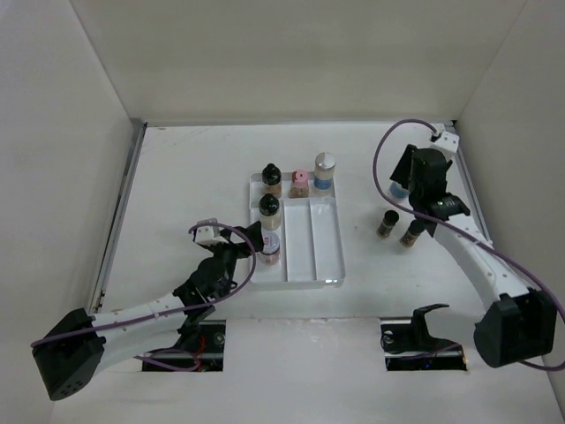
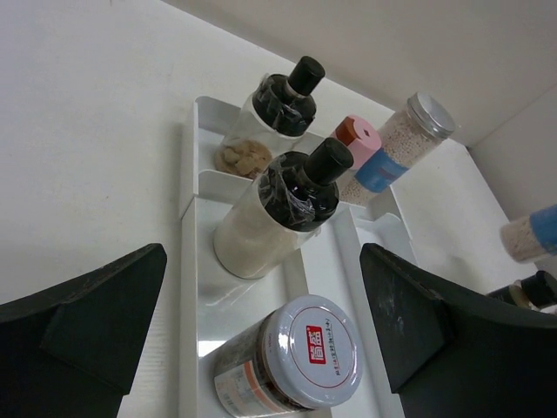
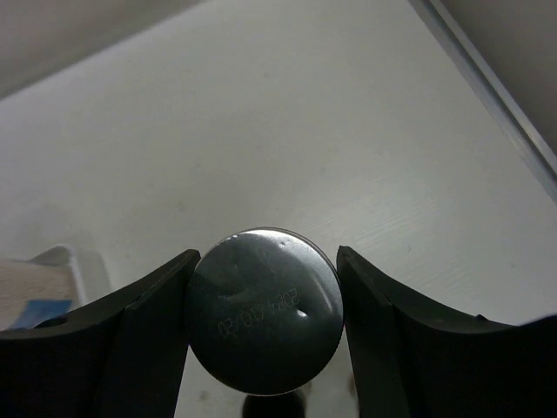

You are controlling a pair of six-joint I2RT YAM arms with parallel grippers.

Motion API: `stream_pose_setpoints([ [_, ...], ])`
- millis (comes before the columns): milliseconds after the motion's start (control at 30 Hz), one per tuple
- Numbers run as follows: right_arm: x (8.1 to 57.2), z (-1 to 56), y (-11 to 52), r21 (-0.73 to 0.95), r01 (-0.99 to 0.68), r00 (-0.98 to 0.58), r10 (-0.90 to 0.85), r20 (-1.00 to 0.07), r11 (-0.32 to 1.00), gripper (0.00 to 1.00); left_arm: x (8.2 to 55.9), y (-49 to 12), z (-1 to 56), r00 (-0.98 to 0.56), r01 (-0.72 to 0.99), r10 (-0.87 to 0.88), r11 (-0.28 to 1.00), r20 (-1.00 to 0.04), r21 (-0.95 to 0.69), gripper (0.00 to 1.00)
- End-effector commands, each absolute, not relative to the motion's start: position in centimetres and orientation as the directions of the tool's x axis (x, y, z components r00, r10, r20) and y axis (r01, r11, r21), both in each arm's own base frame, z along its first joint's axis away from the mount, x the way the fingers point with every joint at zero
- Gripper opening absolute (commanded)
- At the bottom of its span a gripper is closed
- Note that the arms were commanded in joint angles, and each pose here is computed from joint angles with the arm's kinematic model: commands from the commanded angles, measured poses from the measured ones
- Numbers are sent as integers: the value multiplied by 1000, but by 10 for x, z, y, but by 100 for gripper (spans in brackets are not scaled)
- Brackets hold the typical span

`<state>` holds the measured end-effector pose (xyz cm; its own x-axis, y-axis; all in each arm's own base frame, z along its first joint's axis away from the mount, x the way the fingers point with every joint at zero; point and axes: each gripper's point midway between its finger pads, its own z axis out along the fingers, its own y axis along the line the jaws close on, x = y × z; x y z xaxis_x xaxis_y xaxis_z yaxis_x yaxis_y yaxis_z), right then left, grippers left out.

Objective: Organize the condiment bottles

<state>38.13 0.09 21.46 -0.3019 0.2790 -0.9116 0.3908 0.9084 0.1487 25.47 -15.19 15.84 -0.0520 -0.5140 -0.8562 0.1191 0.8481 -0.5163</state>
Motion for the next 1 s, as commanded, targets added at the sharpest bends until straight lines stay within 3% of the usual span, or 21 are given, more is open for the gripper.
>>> stream_pose_setpoints([
  [0, 381, 309, 53, 274, 208, -107, 301, -948, 939, 45, 258, -142, 166, 0, 89, -572, 817, -820, -570, 97],
  [267, 353, 306, 209, 336, -171, -203, 300, -932, 926, 44, 263, -129, 157, 13, 34, -589, 808, -808, -588, 98],
  [433, 358, 296, 287, 344, -309, -240, 277, -930, 887, 45, 262, -128, 157, 18, 33, -602, 799, -798, -601, 98],
  [867, 402, 228, 314, 219, -284, -267, 143, -953, 933, 46, 264, -126, 153, 14, 19, -593, 805, -805, -592, 99],
  [967, 405, 204, 313, 190, -259, -286, 112, -951, 947, 53, 265, -126, 150, 8, 14, -586, 810, -810, -586, 99],
])
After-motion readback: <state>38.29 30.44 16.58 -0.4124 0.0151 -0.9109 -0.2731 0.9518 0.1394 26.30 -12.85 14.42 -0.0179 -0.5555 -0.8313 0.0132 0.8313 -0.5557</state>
